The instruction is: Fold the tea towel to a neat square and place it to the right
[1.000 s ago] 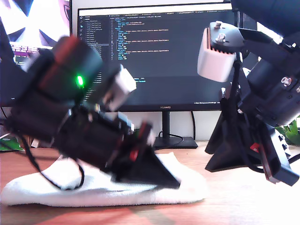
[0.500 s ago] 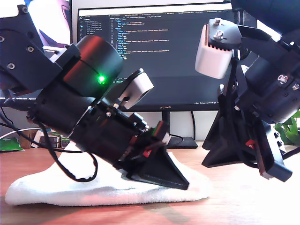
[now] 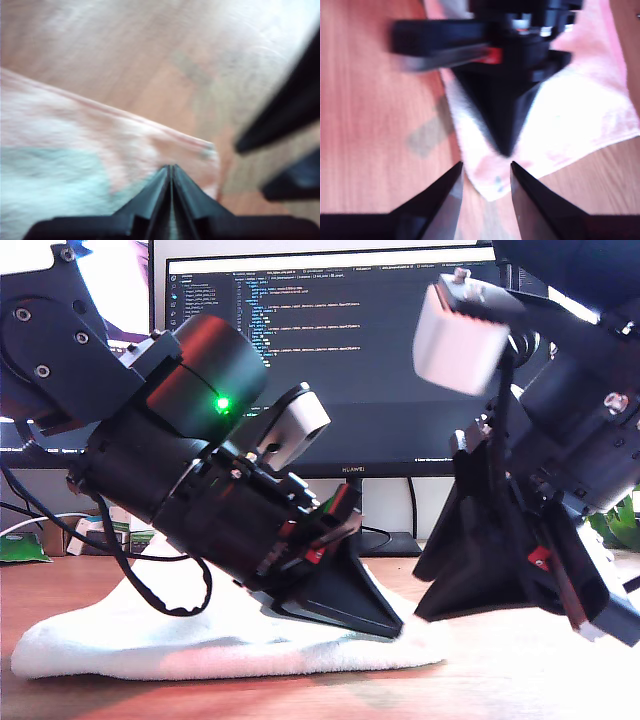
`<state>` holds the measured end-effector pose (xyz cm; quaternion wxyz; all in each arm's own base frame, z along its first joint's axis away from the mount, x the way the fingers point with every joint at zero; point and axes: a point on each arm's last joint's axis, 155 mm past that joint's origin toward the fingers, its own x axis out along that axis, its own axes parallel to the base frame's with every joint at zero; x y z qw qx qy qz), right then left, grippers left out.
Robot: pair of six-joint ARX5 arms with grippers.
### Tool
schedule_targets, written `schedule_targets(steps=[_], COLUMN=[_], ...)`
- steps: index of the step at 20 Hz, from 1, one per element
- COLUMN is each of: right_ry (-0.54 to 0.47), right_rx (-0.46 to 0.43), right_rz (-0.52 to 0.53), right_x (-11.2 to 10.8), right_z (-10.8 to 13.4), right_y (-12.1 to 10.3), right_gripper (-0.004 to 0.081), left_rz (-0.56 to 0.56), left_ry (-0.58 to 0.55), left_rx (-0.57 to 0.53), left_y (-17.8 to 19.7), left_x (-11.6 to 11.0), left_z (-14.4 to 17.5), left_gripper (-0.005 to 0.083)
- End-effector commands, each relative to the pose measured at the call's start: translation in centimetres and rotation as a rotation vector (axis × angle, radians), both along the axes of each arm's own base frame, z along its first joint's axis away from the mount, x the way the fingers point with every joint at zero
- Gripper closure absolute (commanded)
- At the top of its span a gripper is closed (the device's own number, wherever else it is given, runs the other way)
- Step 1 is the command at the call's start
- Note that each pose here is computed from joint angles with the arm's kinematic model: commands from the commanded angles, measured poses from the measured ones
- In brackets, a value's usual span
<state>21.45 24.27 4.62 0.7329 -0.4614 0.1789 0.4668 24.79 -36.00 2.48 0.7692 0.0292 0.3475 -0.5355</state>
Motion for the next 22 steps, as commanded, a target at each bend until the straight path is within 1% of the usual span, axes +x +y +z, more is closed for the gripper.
schedule_targets(steps=[1,3,6,9,12,14,18,22], right_ry=[0.007,0.025,0.039,0.022,0.031,0.043,0.05,0.027], right_rx=[0.015,0.03,0.041,0.06,0.07,0.057,0.036,-0.043], right_rz=[0.015,0.041,0.064,0.065,0.08,0.09,0.105,0.132], right_x=[-0.3,-0.8,-1.2,-0.8,-0.8,-1.1,-1.1,-0.9], right_z=[0.2,0.2,0.2,0.5,0.1,-0.6,-1.9,-3.4], right_y=[0.5,0.9,1.3,1.7,2.3,2.5,3.0,2.4], right_gripper=[0.0506,0.0506,0.0506,0.0506,0.0506,0.0505,0.0505,0.0506], left_rz=[0.015,0.047,0.053,0.06,0.078,0.104,0.1,0.082], left_ry=[-0.023,-0.02,0.004,0.049,0.034,0.051,0.09,0.137], left_rx=[-0.005,0.027,0.059,0.112,0.116,0.115,0.139,0.144], left_y=[0.3,1.1,1.8,2.7,2.8,3.1,3.6,3.7], left_x=[0.5,1.0,0.8,0.2,0.6,0.9,0.3,-0.7], left_z=[0.8,0.5,-0.3,-1.5,-1.3,-1.3,-1.9,-2.2], left_gripper=[0.0797,0.0797,0.0797,0.0797,0.0797,0.0797,0.0797,0.0797])
